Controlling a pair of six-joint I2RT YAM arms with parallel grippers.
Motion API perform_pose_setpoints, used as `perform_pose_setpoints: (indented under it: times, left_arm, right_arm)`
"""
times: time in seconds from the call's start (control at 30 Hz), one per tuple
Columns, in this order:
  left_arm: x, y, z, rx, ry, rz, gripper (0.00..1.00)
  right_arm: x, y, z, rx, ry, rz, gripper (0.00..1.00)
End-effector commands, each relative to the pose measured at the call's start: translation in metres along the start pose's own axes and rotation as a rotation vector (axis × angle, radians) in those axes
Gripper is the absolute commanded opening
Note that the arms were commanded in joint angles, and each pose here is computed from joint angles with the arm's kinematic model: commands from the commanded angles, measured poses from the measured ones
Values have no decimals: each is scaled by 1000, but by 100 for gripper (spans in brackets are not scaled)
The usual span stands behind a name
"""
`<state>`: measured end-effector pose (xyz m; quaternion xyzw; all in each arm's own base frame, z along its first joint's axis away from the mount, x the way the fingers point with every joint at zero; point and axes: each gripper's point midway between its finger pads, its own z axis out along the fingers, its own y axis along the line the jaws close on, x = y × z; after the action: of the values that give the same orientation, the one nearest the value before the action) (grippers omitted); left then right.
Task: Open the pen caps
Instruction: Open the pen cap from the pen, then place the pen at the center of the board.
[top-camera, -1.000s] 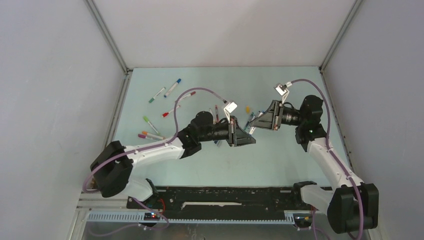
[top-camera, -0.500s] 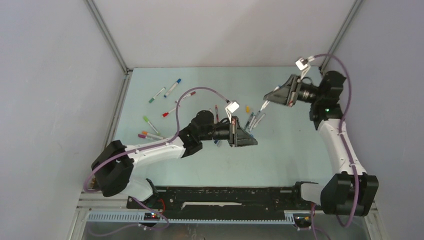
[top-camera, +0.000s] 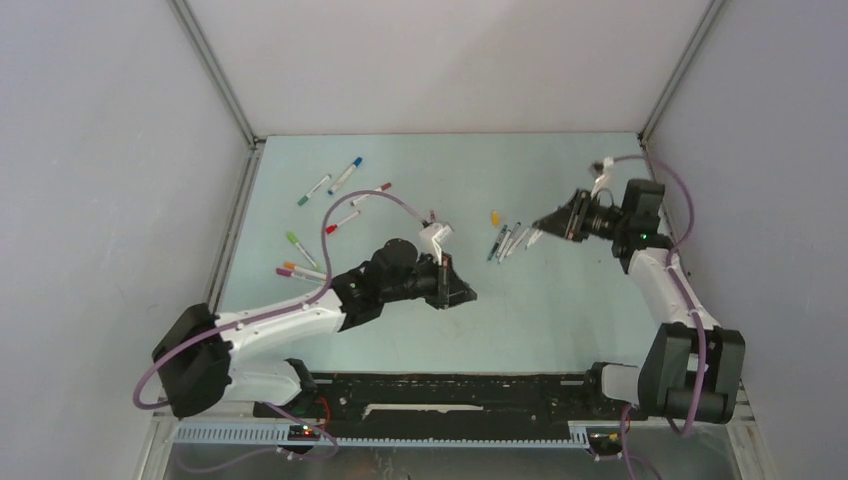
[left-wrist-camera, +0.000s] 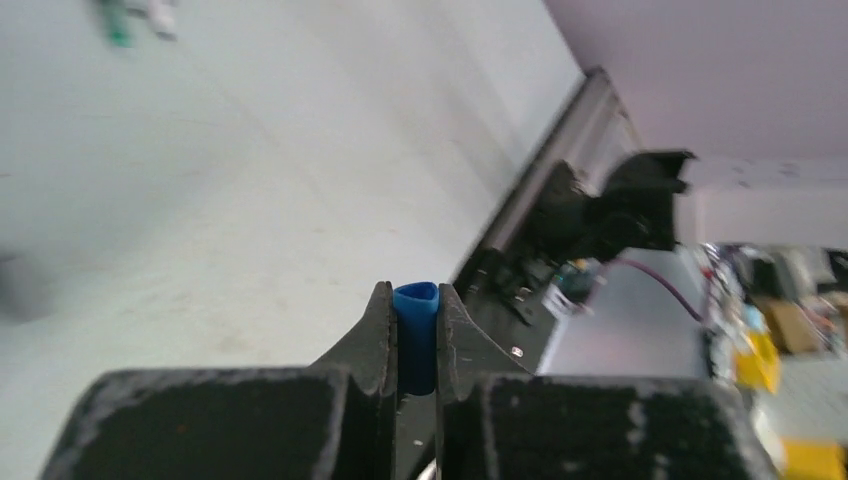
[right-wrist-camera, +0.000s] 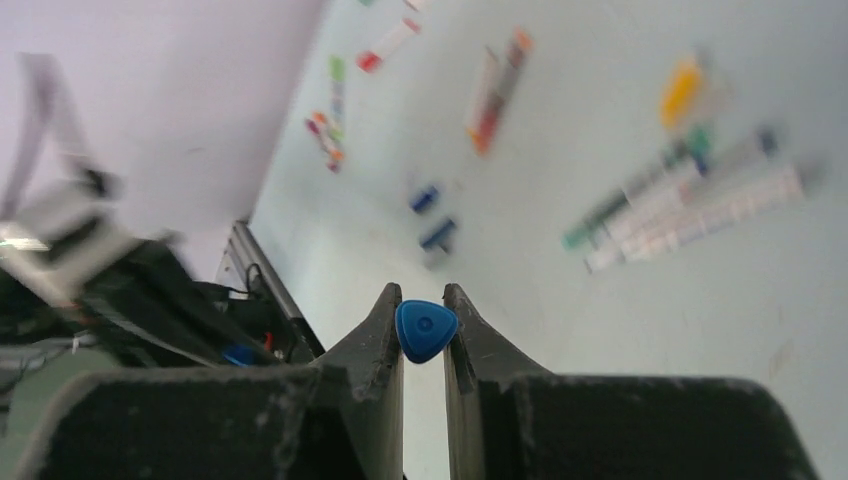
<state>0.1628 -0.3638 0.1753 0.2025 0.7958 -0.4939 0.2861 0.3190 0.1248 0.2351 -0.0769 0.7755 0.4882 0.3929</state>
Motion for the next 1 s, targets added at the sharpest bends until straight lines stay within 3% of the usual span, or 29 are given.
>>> perform_pose_setpoints:
  times: [0.0,0.23,0.57,0.97]
  left_arm:
    - [-18,63,-27,-349,-148,78,0]
    - [-13,93,-35,-498,-153,73,0]
    - [-14,101,-38,-529,-175,86,0]
    - [-16,101,-34,-536,-168,89,1]
  right_arm:
    - [52,-69,5,228,19,150,2]
    - [79,-114,20,304,81,312,3]
    - [82,-167,32,398,176,493,1]
    - [89,-193,35,472,205,608,29]
